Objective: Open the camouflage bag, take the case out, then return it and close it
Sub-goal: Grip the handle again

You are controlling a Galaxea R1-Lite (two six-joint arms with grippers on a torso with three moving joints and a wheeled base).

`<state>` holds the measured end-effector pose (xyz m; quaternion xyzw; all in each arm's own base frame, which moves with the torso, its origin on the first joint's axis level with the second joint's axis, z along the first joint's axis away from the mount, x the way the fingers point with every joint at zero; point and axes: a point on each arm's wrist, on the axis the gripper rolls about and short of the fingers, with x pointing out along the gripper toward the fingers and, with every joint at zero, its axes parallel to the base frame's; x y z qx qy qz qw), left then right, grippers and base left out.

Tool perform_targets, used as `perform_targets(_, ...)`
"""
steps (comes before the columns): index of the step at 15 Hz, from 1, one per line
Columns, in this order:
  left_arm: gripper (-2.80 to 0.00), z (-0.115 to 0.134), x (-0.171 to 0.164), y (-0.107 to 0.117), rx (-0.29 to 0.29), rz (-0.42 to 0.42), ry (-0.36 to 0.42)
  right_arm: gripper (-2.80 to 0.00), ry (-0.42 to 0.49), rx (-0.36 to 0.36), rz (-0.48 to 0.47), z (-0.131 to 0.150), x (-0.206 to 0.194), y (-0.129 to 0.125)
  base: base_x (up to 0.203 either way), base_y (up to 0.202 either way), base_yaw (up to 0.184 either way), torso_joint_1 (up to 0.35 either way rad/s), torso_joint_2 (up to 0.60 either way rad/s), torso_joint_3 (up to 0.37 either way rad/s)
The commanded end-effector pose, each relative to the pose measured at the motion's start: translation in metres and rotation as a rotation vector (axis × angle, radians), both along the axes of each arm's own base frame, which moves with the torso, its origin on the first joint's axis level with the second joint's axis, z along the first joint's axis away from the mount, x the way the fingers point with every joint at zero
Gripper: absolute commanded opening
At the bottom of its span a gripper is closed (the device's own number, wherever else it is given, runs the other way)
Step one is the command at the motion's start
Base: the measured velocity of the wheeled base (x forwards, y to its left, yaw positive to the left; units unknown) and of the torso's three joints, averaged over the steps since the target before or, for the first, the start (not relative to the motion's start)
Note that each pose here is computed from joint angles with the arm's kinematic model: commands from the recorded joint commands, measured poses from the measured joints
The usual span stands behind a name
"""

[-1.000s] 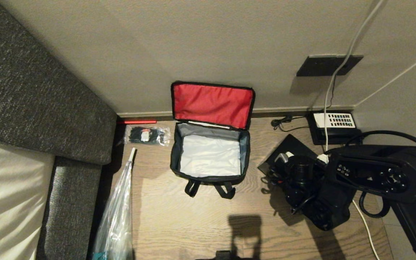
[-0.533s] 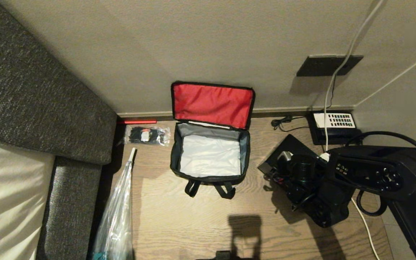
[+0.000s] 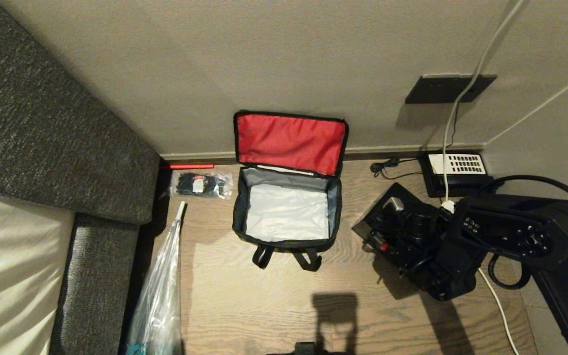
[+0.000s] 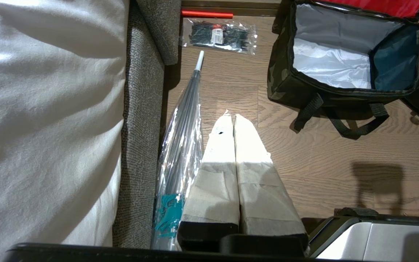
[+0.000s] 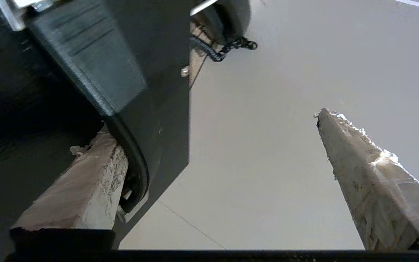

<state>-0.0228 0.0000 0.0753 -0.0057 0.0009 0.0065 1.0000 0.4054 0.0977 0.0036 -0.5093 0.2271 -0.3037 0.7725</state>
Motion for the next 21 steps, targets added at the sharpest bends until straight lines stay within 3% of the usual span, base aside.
perform_targets(1, -2.8, -0.001, 0.0, 0.0, -0.001, 0.001, 0.003, 0.0, -0.011, -0.002, -0.017, 0.006, -0.001, -0.005, 0.0, 0.0, 0.0, 0.0, 0.0, 0.0)
perform_targets(5, -2.8, -0.001, 0.0, 0.0, -0.001, 0.001, 0.001, 0.0, -0.013, -0.001, -0.017, 0.005, 0.0, -0.005, 0.0, 0.0, 0.0, 0.0, 0.0, 0.0)
perform_targets(11, -2.8, -0.001, 0.0, 0.0, -0.001, 0.001, 0.001, 0.0, 0.016, 0.0, -0.023, -0.017, 0.001, -0.006, 0.0, 0.0, 0.0, 0.0, 0.0, 0.0)
perform_targets(21, -2.8, -0.001, 0.0, 0.0, -0.001, 0.001, 0.001, 0.0, -0.029, -0.003, -0.063, -0.011, 0.021, -0.019, 0.0, 0.0, 0.0, 0.0, 0.0, 0.0)
